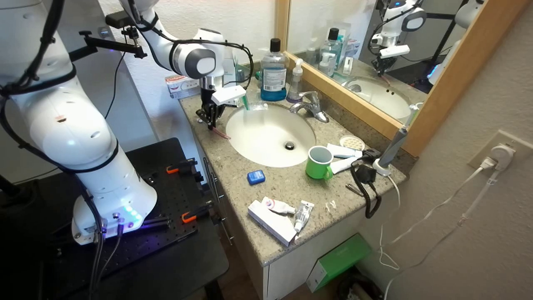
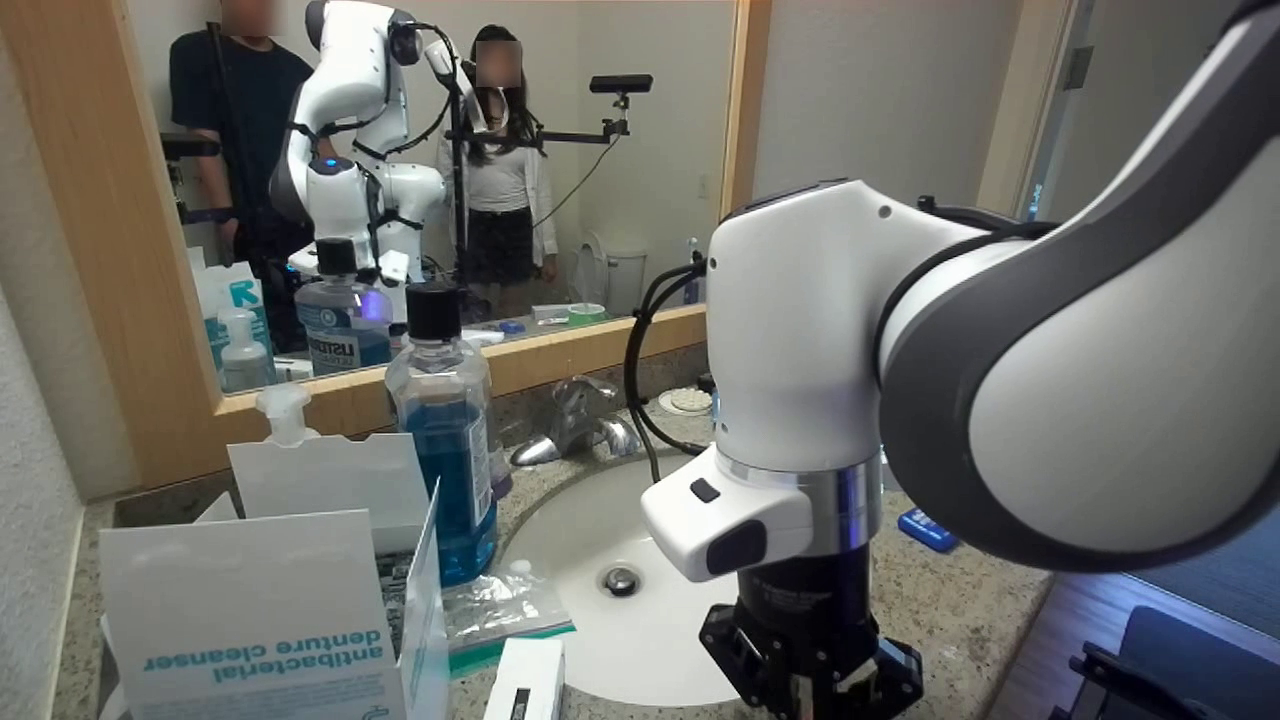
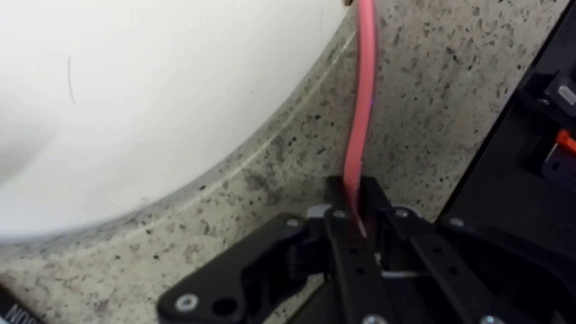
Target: Put the toothbrush into the green cup
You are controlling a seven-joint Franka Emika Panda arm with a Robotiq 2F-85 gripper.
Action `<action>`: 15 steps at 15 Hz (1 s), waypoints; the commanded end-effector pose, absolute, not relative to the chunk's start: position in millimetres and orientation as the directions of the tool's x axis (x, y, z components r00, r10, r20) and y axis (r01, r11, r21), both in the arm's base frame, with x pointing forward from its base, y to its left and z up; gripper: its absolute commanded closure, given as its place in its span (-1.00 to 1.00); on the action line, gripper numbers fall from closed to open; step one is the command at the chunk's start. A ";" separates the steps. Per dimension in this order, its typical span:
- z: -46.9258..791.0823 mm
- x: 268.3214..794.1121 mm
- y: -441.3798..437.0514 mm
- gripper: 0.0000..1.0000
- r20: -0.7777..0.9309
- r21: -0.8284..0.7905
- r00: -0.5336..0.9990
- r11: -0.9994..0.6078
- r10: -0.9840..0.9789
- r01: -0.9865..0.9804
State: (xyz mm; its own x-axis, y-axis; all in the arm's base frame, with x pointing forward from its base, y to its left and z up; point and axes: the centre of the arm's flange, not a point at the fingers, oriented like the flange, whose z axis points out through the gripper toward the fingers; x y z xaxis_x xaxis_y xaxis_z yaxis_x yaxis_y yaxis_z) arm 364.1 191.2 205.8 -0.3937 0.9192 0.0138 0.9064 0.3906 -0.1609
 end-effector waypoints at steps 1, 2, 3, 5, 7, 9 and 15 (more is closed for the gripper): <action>199.3 359.2 190.4 0.94 0.017 -0.150 -0.375 0.373 0.927 0.915; 204.8 357.2 190.6 0.89 0.008 -0.158 -0.370 0.367 0.929 0.917; 211.8 354.4 190.4 0.89 -0.012 -0.177 -0.370 0.362 0.929 0.915; 226.1 346.6 188.5 0.90 -0.069 -0.204 -0.374 0.353 0.925 0.913; 240.7 337.9 185.4 0.94 -0.140 -0.232 -0.383 0.346 0.913 0.909; 255.5 329.8 182.1 0.94 -0.213 -0.264 -0.403 0.345 0.890 0.901; 294.0 328.9 173.2 0.94 -0.278 -0.249 -0.399 0.335 0.874 0.909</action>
